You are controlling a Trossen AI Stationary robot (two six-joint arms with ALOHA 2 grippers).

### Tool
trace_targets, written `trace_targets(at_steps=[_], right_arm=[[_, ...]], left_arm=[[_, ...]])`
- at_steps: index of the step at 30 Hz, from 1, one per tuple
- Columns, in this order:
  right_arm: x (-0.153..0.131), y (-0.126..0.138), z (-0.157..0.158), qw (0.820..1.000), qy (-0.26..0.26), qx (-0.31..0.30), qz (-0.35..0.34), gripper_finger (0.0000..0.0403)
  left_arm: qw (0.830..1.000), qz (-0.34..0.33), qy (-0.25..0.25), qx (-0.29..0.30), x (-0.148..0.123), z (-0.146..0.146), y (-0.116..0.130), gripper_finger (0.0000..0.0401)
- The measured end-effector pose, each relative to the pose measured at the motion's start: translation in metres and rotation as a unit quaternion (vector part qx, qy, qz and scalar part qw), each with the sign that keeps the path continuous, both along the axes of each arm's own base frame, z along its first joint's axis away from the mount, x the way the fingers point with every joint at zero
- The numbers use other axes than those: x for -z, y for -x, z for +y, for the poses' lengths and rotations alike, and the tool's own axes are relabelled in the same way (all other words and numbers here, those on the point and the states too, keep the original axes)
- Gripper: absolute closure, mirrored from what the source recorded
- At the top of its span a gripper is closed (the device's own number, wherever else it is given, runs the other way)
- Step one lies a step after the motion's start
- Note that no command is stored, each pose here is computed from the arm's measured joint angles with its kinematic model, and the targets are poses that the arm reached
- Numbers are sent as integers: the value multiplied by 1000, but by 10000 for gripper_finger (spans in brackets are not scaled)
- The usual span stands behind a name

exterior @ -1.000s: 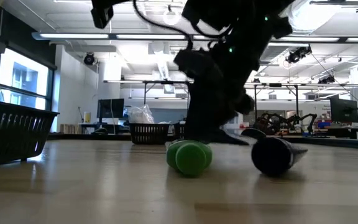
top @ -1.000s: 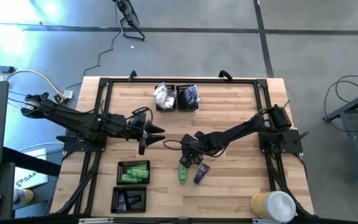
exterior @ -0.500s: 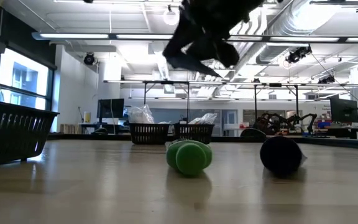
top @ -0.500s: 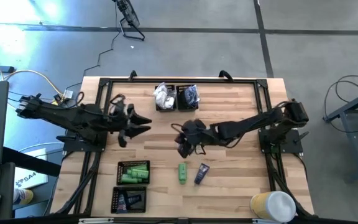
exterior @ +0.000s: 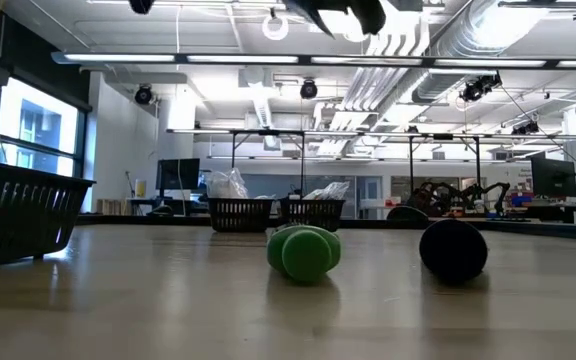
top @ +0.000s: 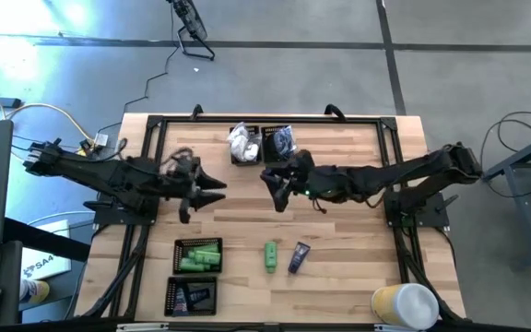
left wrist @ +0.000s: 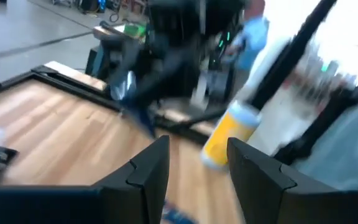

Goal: Pick & Place Travel size toiletries
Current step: Put the dark blue shave cream into the bottom left basket

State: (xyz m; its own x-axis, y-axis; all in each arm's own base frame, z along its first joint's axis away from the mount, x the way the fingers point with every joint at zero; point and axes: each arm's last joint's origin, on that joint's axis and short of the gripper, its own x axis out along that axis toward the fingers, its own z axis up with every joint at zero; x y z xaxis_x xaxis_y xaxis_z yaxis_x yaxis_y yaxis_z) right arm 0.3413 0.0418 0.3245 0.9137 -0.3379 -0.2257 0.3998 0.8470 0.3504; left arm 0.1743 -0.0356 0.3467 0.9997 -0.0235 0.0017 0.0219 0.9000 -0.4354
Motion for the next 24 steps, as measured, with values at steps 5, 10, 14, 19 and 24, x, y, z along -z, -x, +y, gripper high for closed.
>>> trace_targets(at_steps=[5, 10, 14, 19, 24], right_arm=[[-9, 4, -1, 1000, 7, 7, -23, 279], [-13, 4, -1, 999, -1, 11, -42, 276], [-17, 3, -1, 998, -6, 11, -63, 279], [-20, 3, -2, 997, -10, 12, -82, 276], [-22, 2, -6, 995, -10, 22, -92, 278]], left_arm=[[994, 44, -101, 9, 15, -5, -19, 243], [982, 106, -159, -4, 39, -10, -45, 243], [976, 128, -168, -52, 54, -11, -64, 243], [976, 100, -178, -80, 60, -15, -83, 243], [973, 56, -211, -79, 58, -18, -94, 243]])
